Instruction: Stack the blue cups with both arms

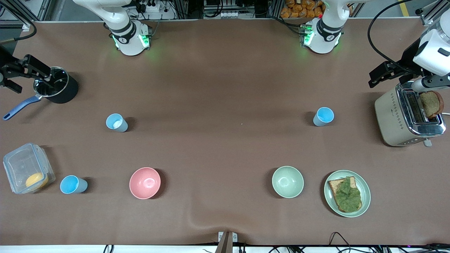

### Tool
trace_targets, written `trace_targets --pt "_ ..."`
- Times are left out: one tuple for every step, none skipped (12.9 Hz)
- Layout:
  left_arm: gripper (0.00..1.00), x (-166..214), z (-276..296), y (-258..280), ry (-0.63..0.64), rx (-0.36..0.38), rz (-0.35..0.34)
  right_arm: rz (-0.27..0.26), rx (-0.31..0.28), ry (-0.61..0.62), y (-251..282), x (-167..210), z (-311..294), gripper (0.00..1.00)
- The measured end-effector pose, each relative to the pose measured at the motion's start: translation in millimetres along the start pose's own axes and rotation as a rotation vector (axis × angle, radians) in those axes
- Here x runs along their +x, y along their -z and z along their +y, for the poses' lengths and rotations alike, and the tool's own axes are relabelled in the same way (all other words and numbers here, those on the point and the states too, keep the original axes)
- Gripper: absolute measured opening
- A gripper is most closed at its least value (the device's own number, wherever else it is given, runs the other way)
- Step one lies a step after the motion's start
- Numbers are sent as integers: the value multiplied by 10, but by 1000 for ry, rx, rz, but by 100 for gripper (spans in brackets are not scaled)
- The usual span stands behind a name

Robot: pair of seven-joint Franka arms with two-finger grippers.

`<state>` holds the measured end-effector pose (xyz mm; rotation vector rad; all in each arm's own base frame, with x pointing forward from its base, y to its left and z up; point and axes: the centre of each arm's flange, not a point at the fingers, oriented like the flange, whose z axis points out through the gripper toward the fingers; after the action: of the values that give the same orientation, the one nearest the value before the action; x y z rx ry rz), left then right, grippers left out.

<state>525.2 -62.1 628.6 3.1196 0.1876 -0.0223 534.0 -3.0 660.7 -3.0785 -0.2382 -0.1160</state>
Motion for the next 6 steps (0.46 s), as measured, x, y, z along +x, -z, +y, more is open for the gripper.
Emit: trace_targets --pt "100 0 -1 0 0 0 0 0 -2 2 1 2 -10 100" --pt "100 0 -4 1 1 0 0 1 -10 7 11 6 -26 100" --pt "100 2 -11 5 3 0 1 7 -22 12 46 10 -39 100" --pt "100 2 -16 9 4 -1 2 16 -28 13 92 12 -40 100" --pt "100 2 -19 13 4 -1 3 22 -31 12 125 12 -34 100" --pt "100 2 -20 15 5 -1 3 24 -33 11 134 11 -29 100"
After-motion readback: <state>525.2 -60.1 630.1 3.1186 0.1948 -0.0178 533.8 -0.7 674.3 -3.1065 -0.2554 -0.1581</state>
